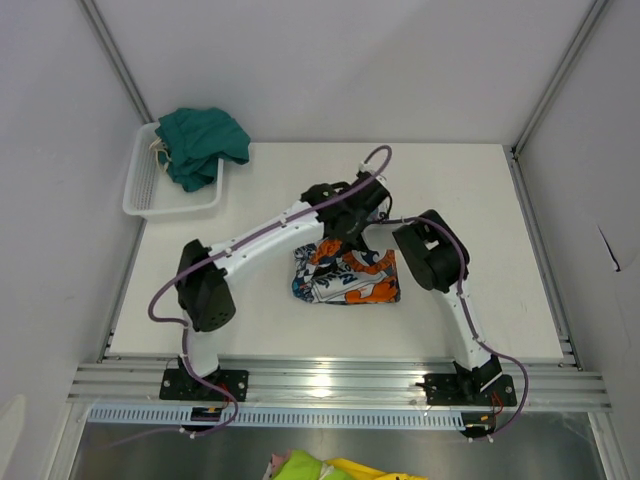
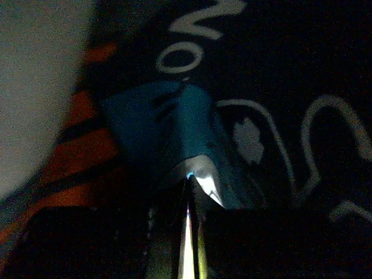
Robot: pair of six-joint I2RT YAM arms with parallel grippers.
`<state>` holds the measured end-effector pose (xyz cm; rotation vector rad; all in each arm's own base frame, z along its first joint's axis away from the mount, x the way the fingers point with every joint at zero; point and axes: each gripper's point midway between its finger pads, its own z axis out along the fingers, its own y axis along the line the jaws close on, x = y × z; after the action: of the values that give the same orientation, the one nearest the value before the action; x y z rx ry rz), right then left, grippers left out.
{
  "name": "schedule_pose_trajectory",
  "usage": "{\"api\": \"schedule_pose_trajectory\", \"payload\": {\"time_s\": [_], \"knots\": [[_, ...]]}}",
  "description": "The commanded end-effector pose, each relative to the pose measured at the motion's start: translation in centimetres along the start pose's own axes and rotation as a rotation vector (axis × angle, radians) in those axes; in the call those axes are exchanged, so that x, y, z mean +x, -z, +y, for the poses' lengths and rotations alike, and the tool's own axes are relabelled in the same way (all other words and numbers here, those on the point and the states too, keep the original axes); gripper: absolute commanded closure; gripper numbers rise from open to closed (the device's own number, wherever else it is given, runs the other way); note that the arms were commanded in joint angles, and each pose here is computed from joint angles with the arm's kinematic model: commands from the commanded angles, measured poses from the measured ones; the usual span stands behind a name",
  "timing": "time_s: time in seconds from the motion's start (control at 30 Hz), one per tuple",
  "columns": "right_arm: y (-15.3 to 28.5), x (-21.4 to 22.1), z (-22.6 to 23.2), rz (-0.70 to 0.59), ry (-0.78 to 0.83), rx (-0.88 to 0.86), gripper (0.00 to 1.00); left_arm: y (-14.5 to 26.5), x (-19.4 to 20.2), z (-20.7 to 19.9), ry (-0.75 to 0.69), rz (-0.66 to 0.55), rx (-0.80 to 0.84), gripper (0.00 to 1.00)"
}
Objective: Fold and stack the shorts
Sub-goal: Fold the shorts
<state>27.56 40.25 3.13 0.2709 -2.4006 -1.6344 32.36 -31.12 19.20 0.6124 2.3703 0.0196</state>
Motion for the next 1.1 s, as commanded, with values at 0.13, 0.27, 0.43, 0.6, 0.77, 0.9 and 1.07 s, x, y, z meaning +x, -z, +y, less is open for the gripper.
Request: {"api": "schedule_pose_trajectory", "payload": {"time_s": [0.13,0.27,0.43,0.6,0.77,0.9,1.07], "knots": [[0.4,1.0,-0.3,0.058,-0.187,0.024,0.97,0.3,1.2,0.8,-0.072,0.06,-0.123,1.0],[2.9,-0.3,1.4,-0.002,-0.168,0.008,0.88,0.5,1.3,1.4,-0.079,0.048,-0.142,1.0],[6.4,-2.1,2.2,-0.109,-0.175,0.048,0.72,1.0,1.8,2.3,-0.087,0.037,-0.164,1.0],[10.7,-3.3,3.4,-0.222,-0.139,0.096,0.63,0.8,2.3,3.3,-0.082,0.047,-0.193,1.0],[15.1,-3.2,2.4,-0.322,-0.158,0.174,0.64,1.4,2.0,3.8,-0.079,0.028,-0.201,1.0],[20.8,-2.2,1.2,-0.471,-0.176,0.262,0.66,1.4,1.8,3.9,-0.079,0.025,-0.206,1.0],[23.9,-0.6,0.1,-0.55,-0.157,0.292,0.62,0.3,1.6,3.4,-0.079,0.04,-0.224,1.0]]}}
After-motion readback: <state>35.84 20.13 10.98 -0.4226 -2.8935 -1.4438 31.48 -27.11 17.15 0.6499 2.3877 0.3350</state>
